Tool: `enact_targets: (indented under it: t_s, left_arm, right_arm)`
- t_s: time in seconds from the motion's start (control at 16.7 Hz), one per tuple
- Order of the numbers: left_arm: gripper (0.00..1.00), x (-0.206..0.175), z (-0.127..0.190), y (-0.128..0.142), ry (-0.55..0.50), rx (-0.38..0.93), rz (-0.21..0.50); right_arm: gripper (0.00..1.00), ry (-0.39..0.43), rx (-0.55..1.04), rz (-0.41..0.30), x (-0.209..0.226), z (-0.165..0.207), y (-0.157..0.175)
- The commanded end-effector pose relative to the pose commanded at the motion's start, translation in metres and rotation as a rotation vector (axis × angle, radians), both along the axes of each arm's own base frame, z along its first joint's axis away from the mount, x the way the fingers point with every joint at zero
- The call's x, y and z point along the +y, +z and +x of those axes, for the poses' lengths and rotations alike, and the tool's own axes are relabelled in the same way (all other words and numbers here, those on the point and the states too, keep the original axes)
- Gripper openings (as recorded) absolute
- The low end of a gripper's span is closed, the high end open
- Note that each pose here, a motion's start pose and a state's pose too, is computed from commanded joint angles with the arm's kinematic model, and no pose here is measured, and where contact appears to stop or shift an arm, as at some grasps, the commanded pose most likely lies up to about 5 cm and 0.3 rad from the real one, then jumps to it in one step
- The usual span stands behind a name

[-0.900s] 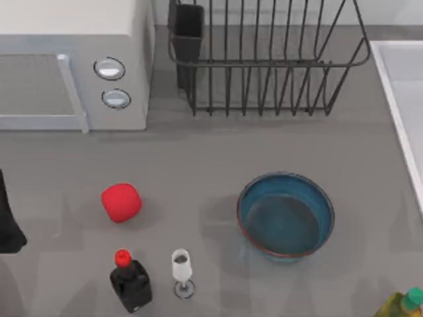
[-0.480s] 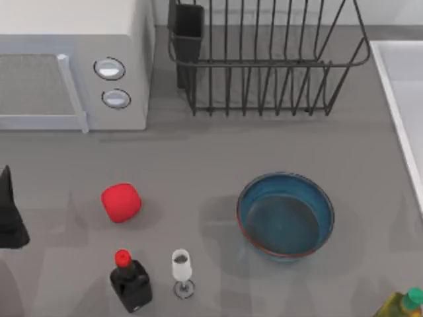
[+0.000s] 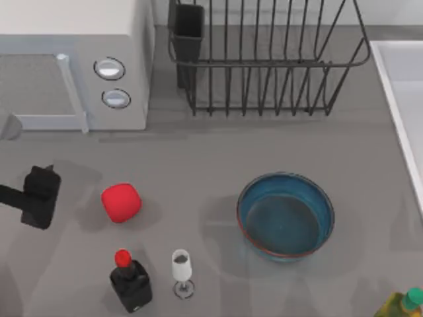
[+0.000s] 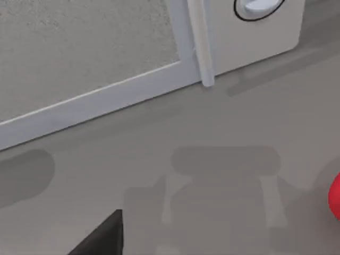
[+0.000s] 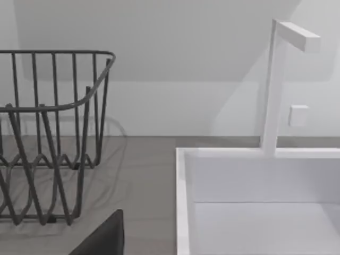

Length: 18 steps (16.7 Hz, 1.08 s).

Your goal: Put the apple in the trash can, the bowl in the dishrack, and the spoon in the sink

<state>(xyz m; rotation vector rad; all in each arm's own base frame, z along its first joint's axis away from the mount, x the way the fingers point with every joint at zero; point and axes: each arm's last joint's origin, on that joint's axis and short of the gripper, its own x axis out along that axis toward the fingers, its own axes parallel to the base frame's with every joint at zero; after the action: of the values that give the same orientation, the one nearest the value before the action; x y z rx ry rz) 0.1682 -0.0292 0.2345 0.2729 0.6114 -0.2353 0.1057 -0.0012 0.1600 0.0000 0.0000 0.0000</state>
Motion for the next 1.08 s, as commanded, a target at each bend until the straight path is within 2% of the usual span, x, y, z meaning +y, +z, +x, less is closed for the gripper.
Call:
enact_targets:
  t_s: [0.3,0.6,0.9,1.08]
  left_arm:
    - [1.0,-0.034,0.065,0.007,-0.189,0.331,0.167]
    - [1.0,-0.075,0.121,-0.017,-0.374,0.61,0.31]
    - [1.0,-0.105,0.152,-0.049,-0.5,0.797,0.402]
    - [1.0,-0.113,0.159,-0.058,-0.532,0.843,0.425]
  right_arm:
    - [1.0,0.0,0.0,0.0,0.0,0.0,0.0]
    - [1.0,0.0,0.0,0.0,0.0,0.0,0.0]
    - [1.0,0.0,0.0,0.0,0.0,0.0,0.0]
    - [1.0,0.0,0.0,0.0,0.0,0.0,0.0]
